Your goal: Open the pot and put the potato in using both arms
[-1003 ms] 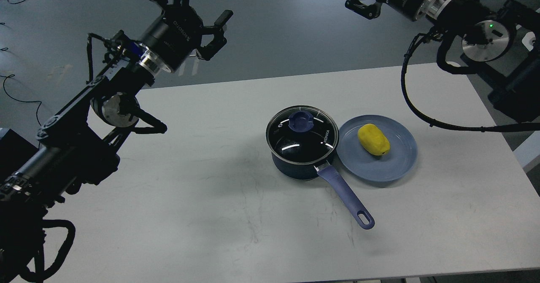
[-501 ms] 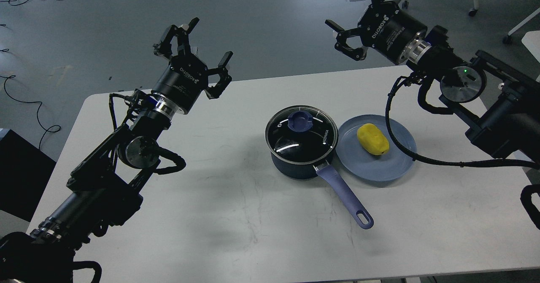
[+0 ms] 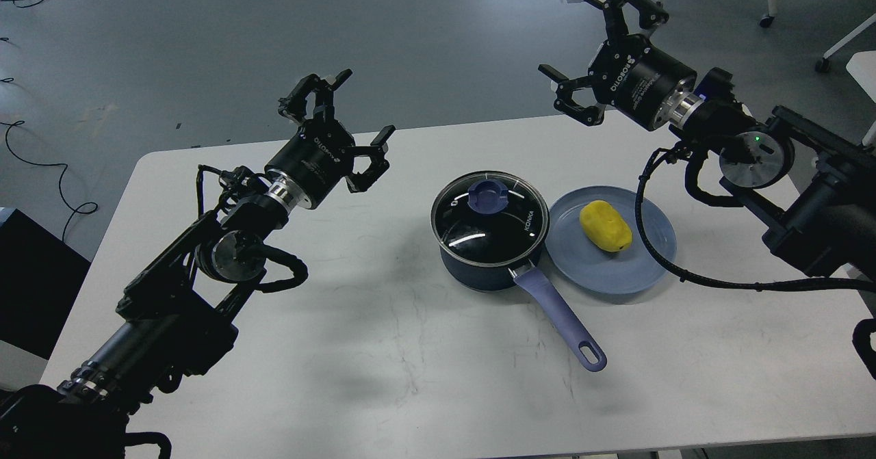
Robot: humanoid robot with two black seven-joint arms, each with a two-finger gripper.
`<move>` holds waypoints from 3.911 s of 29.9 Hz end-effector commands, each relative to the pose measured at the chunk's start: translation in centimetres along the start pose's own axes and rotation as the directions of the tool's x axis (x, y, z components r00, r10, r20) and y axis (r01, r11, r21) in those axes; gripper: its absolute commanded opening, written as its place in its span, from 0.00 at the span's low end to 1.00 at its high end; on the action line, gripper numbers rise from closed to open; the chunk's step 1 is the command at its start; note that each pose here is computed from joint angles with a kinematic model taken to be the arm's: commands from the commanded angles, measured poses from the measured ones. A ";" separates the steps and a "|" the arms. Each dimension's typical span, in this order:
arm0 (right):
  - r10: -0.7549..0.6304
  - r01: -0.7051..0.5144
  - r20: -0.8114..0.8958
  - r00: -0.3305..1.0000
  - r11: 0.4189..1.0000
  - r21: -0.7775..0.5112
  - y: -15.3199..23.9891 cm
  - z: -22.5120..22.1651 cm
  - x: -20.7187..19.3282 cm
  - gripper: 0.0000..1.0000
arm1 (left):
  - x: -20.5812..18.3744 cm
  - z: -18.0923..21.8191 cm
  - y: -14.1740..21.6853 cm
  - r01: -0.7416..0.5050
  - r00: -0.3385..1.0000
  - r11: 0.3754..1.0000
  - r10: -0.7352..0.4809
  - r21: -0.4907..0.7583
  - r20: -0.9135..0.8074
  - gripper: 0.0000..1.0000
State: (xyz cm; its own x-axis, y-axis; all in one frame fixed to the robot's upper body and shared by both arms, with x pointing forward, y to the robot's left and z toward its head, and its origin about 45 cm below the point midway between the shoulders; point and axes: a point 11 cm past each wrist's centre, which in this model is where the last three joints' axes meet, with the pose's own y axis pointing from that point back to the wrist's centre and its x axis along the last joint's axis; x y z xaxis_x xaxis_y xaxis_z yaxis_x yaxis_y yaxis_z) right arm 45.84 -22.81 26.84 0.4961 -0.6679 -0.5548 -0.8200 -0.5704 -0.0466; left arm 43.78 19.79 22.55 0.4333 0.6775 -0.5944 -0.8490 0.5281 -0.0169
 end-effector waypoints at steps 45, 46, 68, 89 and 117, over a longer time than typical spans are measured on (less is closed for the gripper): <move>0.255 -0.258 0.047 0.966 0.962 0.085 6.4 -3.7 8.4 1.00 | -14.6 1.0 -1.8 0.387 -0.172 0.893 -0.176 0.231 0.969 0.98; 0.269 -0.272 0.050 0.962 0.958 0.089 6.6 -3.8 8.8 1.00 | -15.1 -0.5 -1.9 0.391 -0.265 0.873 -0.196 0.291 0.944 0.98; 0.340 -0.343 0.042 0.939 0.936 0.086 9.4 -3.3 11.0 1.00 | -13.3 -7.4 -4.6 0.300 -0.559 0.858 -0.195 0.416 0.806 0.98; 0.340 -0.342 0.035 0.940 0.936 0.084 9.5 -3.4 11.0 1.00 | -9.5 -11.3 -3.6 0.194 -0.689 0.842 -0.248 0.503 0.681 0.98; 0.351 -0.352 0.037 0.936 0.933 0.075 9.9 -2.9 11.3 1.00 | -6.7 -13.1 -2.6 0.125 -0.663 0.845 -0.318 0.520 0.677 0.98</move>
State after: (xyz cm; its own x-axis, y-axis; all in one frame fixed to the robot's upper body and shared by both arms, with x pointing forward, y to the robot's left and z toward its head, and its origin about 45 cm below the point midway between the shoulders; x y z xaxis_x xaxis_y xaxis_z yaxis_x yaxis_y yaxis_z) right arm 44.14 -37.40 22.56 0.1673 -0.8071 -0.5662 -0.9610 -0.2617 0.0891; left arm 39.02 6.94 16.05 0.1858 -0.2738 0.9437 -0.4997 0.8006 0.3306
